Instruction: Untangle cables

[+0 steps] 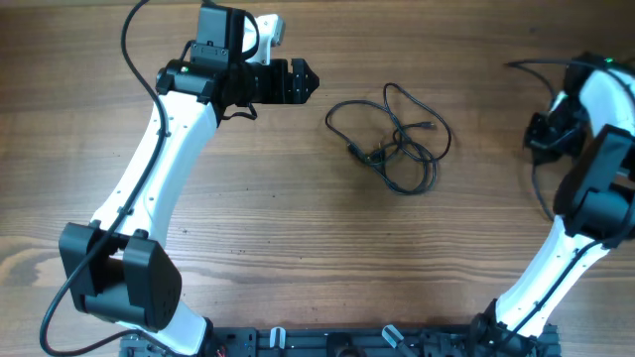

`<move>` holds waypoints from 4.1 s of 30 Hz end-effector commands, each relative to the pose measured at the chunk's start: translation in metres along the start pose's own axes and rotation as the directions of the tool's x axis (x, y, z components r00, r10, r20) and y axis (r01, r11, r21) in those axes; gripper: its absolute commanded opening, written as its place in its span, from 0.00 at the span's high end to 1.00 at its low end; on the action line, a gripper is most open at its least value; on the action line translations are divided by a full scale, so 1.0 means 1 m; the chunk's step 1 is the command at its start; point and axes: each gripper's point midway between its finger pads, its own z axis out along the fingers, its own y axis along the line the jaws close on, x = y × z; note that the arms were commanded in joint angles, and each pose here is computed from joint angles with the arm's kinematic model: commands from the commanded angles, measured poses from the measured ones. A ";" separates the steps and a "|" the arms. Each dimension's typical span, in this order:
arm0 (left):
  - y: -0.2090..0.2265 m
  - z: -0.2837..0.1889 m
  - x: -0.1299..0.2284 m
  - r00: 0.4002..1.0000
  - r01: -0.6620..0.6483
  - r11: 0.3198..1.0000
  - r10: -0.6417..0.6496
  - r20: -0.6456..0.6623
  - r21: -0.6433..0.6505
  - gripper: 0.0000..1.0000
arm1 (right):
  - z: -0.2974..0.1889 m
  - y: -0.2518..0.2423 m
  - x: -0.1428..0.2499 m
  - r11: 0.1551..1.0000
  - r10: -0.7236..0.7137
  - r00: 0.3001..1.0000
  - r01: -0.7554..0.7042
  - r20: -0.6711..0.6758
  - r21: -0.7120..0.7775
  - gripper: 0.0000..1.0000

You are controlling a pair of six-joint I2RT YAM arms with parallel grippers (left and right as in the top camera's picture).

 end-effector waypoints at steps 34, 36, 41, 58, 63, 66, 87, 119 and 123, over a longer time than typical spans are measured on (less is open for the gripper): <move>0.008 -0.001 -0.005 1.000 0.009 0.999 -0.009 0.019 -0.040 0.10 | -0.191 0.039 -0.018 0.785 0.043 0.879 0.264 0.476 -0.560 0.07; 0.012 -0.002 -0.006 0.999 0.046 0.997 -0.044 0.029 -0.065 0.12 | -0.188 0.076 -0.001 0.780 -0.064 0.882 0.337 0.468 -0.528 0.07; 0.068 -0.015 -0.007 0.941 0.336 0.878 -0.294 0.169 -0.341 0.14 | -0.155 0.140 0.034 0.867 -0.151 0.925 0.293 0.349 -0.404 0.07; 0.090 -0.025 -0.002 0.917 0.398 0.803 -0.330 0.225 -0.443 0.12 | -0.006 0.169 0.099 0.962 -0.063 0.992 0.089 0.105 -0.260 0.40; 0.090 -0.025 -0.002 0.917 0.397 0.803 -0.330 0.224 -0.444 0.11 | -0.009 0.179 0.092 0.954 -0.070 0.987 0.109 0.148 -0.279 0.76; 0.090 -0.025 -0.001 0.917 0.397 0.804 -0.330 0.224 -0.443 0.10 | -0.022 0.192 0.093 0.918 -0.170 0.970 0.220 0.174 -0.329 0.96; 0.090 -0.025 -0.001 0.917 0.397 0.803 -0.330 0.223 -0.444 0.07 | -0.497 0.165 0.236 0.279 0.255 0.564 0.735 0.785 -0.618 0.96; 0.096 -0.028 0.004 0.919 0.393 0.785 -0.328 0.217 -0.479 0.08 | -0.256 0.320 0.193 0.182 -0.498 0.842 0.336 0.209 -0.924 0.96; 0.096 -0.028 0.004 0.919 0.393 0.785 -0.328 0.218 -0.479 0.08 | -0.286 0.282 0.144 0.314 -0.309 0.880 0.452 0.361 -0.835 0.95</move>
